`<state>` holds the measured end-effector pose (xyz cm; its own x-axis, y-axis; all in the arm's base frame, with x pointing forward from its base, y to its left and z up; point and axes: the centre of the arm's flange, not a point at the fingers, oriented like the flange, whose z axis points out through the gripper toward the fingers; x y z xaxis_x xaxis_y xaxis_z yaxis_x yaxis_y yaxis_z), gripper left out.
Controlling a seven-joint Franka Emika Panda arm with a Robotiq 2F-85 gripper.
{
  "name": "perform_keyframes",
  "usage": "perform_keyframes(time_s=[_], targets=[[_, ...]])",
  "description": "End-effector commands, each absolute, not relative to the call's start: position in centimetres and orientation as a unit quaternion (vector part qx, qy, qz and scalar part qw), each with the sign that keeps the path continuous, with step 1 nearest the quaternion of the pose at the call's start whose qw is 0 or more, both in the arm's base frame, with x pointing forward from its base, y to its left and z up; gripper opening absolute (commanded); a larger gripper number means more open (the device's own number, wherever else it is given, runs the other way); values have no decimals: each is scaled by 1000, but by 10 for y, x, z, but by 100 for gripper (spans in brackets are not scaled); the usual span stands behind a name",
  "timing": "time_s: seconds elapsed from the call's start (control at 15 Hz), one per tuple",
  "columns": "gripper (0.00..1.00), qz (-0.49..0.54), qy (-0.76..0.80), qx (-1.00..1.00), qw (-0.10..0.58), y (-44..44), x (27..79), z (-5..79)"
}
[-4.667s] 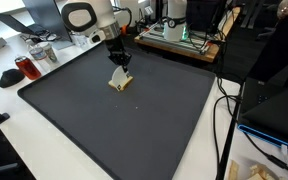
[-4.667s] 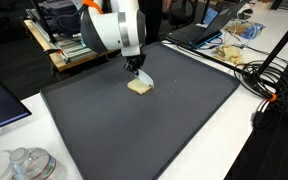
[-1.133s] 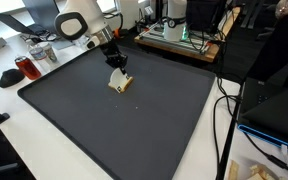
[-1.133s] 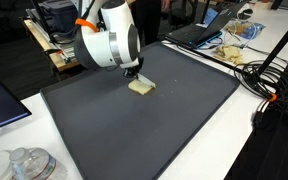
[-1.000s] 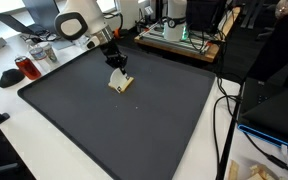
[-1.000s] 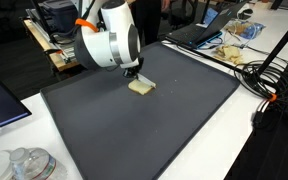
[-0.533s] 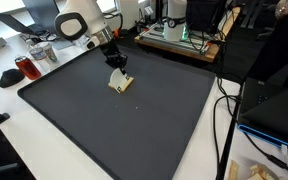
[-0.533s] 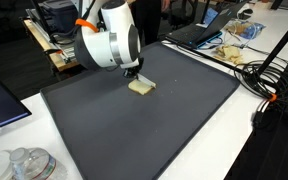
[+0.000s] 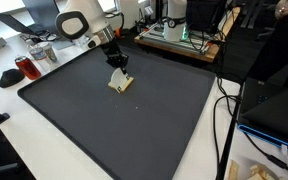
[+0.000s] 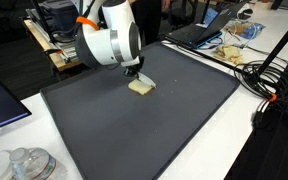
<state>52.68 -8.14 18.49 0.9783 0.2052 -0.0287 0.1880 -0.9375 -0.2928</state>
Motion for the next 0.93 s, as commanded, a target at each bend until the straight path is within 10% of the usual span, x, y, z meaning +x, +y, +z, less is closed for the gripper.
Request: perform_keyframes(time_s=[0.0,0.87], targets=[[1,33,-92,-986,137,-67,502,184],[1,-12,-68,-995,71,-37,475,252]])
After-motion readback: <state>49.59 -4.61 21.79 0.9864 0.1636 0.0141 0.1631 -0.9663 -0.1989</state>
